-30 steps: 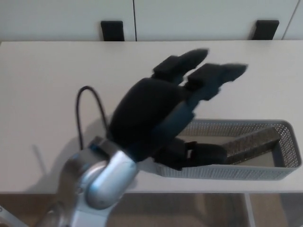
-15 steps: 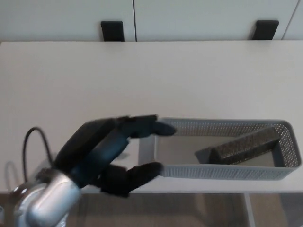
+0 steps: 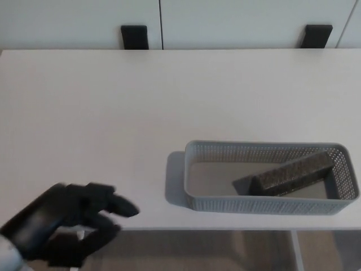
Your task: The robot walks towards a desk on which an eraser is kept on the left hand side and a container is kept on the right hand side. The robot picks up the eraser using its left hand and places it in the container.
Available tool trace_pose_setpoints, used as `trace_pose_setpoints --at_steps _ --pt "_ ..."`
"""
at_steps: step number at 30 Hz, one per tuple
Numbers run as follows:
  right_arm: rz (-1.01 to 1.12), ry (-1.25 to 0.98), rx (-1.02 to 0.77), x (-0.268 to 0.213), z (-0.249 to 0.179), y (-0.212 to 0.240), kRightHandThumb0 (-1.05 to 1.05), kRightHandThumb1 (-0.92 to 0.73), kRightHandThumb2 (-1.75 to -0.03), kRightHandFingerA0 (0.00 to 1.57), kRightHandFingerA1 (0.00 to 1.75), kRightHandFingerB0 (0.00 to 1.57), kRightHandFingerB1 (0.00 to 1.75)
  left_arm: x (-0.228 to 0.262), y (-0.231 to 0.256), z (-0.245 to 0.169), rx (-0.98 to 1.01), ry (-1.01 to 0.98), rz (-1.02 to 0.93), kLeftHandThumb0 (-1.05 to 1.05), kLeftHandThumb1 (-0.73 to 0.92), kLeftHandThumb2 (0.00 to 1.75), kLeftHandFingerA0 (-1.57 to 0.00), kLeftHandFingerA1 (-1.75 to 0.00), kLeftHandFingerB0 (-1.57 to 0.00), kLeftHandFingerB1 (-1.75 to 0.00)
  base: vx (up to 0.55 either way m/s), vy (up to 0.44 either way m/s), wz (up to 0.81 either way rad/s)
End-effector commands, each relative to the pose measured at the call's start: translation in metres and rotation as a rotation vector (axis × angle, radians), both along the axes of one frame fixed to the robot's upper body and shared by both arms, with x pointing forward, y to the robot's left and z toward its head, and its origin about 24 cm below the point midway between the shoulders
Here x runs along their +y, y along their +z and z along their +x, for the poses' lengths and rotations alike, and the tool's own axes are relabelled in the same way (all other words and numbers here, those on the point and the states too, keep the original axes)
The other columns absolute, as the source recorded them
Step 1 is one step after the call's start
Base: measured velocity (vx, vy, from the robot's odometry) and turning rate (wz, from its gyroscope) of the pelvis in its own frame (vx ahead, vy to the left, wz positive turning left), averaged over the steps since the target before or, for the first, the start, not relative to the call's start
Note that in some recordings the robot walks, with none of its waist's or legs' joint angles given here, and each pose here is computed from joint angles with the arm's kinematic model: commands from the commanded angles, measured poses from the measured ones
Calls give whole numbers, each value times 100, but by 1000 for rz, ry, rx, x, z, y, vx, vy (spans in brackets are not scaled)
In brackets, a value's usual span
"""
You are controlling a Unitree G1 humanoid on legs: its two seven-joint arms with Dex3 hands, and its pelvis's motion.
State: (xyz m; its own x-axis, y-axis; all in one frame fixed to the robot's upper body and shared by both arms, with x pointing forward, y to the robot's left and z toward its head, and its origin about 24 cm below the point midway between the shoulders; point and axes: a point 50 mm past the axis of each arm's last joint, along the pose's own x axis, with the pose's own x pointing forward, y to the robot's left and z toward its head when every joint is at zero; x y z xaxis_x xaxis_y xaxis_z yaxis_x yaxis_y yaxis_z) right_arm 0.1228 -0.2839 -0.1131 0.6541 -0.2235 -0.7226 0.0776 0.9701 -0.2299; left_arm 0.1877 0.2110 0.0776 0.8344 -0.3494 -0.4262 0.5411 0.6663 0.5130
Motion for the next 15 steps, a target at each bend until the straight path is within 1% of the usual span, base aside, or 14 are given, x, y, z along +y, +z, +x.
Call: trace_pose_setpoints --at_steps 1,15 --pt "-17 -58 41 -14 -21 -3 -23 -47 -54 68 67 51 51 76 104 -91 387 -793 -1199 -105 92 69 -68 -50 -69 -44 0 0 0" --pt "-10 -54 26 -10 -16 -3 -23 -47 -54 68 67 51 51 80 112 -93 383 -802 -1203 -105 92 69 -68 -50 -69 -44 0 0 0"
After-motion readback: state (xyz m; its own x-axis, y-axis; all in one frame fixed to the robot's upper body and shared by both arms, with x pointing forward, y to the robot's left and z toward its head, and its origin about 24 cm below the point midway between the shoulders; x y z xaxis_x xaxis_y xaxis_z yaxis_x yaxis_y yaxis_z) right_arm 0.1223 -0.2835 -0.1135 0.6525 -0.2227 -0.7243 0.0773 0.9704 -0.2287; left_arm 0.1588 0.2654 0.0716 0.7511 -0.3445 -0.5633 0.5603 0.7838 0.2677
